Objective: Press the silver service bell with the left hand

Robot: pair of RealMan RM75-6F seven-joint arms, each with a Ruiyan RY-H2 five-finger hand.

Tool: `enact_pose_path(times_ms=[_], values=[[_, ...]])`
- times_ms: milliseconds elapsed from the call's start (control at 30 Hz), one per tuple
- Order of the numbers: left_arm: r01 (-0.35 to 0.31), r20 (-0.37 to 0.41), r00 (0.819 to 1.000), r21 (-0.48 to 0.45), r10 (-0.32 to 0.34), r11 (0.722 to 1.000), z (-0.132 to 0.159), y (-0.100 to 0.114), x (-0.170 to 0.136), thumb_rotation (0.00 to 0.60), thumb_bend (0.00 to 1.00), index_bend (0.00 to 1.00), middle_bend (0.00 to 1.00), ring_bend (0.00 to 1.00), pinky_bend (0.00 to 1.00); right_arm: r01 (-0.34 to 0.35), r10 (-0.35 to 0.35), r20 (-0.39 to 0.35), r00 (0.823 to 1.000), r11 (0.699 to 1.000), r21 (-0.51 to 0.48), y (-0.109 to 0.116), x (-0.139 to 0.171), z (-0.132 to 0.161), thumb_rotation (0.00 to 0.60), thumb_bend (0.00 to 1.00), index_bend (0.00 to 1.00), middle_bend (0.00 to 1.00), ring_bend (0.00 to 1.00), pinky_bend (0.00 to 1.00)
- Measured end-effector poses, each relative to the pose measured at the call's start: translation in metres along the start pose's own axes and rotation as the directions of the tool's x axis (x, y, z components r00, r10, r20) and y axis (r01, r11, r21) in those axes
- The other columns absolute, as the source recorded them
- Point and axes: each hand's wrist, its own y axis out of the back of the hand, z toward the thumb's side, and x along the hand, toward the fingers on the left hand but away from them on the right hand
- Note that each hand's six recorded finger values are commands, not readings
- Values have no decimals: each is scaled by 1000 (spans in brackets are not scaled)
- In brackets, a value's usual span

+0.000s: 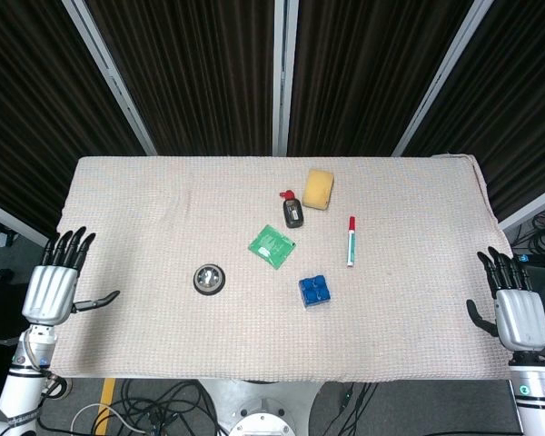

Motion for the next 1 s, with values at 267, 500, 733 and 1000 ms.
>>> enact_pose_path(times_ms=[267, 500, 733, 1000], values=[[9, -5, 1000, -7, -9, 1000, -1, -1, 0, 93, 0, 0, 0, 0, 0, 1, -1, 1, 1000, 1000, 1, 0, -1, 0, 600, 291, 0, 0, 0, 0], [26, 41, 999, -30, -24, 999, 15, -6, 7, 160, 0, 0, 0, 0, 0, 5, -5, 20, 1000, 1000, -3, 1, -2, -5, 600, 291, 0, 0, 0, 0], [106, 129, 987, -86, -94, 991, 53, -31, 22, 116, 0, 0, 0, 0, 0, -1, 1, 11, 1000, 1000, 3, -1, -1, -3, 600, 290, 0, 0, 0, 0], [243, 237, 949, -116, -211, 963, 108, -90, 34, 78, 0, 0, 0, 0, 0, -1, 1, 20, 1000, 1000, -4, -1, -2, -6, 600, 291, 0, 0, 0, 0]])
